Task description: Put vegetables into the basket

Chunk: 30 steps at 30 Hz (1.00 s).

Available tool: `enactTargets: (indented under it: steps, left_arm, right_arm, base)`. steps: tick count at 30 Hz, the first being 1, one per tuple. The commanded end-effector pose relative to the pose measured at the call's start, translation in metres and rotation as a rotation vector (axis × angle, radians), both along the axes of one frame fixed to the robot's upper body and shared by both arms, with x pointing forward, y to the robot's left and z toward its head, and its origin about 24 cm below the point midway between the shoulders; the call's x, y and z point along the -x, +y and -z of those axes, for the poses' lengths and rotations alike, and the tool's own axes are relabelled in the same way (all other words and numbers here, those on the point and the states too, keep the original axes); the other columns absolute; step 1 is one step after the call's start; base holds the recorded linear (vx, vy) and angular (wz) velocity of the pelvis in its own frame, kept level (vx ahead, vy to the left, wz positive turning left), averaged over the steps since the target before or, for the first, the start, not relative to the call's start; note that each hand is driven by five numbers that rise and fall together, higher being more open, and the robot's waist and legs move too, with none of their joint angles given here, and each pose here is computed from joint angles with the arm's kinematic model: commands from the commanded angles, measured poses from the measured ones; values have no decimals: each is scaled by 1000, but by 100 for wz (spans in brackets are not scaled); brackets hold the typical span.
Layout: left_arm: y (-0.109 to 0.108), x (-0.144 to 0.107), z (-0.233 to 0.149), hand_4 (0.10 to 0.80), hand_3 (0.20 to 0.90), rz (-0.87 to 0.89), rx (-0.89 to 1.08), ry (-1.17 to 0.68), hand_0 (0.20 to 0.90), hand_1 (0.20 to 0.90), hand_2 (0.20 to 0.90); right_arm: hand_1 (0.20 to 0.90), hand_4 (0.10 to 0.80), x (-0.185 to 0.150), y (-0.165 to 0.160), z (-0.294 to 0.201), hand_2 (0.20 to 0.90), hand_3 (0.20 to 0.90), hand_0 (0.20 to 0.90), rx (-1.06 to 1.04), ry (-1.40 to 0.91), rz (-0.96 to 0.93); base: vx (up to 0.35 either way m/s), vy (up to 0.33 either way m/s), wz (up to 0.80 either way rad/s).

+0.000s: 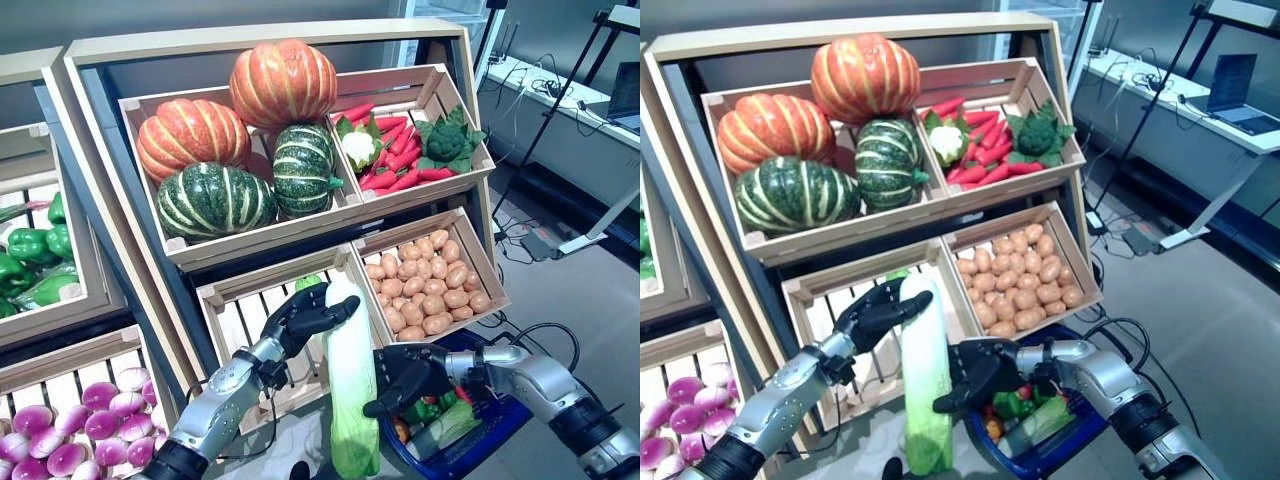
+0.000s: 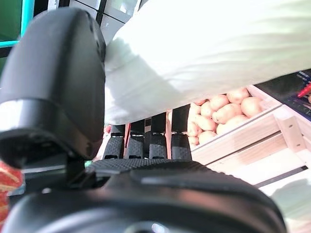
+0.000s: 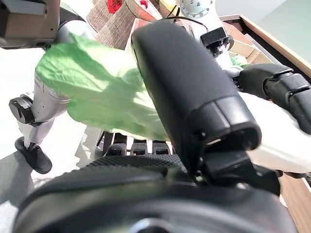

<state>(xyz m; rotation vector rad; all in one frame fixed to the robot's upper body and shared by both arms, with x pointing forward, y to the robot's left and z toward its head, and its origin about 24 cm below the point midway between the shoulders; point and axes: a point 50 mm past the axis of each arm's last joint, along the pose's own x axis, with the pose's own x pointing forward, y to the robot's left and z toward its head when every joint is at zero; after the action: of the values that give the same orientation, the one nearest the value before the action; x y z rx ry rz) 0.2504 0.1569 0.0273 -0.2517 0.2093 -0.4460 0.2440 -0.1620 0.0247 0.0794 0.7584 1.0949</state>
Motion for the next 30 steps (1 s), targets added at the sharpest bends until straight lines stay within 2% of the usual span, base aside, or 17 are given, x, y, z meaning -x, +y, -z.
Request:
enactTargets:
  steps: [1, 20, 21, 22, 23, 30]
  left_arm:
    - [-10, -33, -57, 400, 300, -48, 166, -269, 300, 300, 300]
    - [-10, -30, -52, 400, 300, -68, 136, -246, 300, 300, 300]
    - [-10, -29, -52, 513, 469, -71, 127, -245, 469, 469, 469]
    - [-10, -29, -51, 711, 766, -71, 123, -245, 766, 766, 766]
    - [-9, -29, -50, 800, 900, -75, 115, -239, 900, 900, 900]
    - [-7, -28, -47, 800, 900, -84, 123, -219, 900, 900, 900]
  right_arm:
    - [300, 400, 15, 45, -10, 300, 300, 300, -220, 24, -221]
    - [300, 400, 15, 53, -11, 300, 300, 300, -294, 4, -112]
    - [300, 400, 15, 53, -11, 300, 300, 300, -304, 6, -102]
    - [300, 400, 15, 54, -11, 300, 300, 300, -308, 6, -94]
    - [300, 400, 15, 54, -12, 300, 300, 300, -314, 3, -82]
    - [300, 400, 12, 54, -16, 300, 300, 300, -376, -14, -12]
  base:
    - [0, 0, 0]
    - [3, 0, 1]
    - [0, 0, 0]
    - [0, 0, 0]
    - [0, 0, 0]
    - [0, 0, 0]
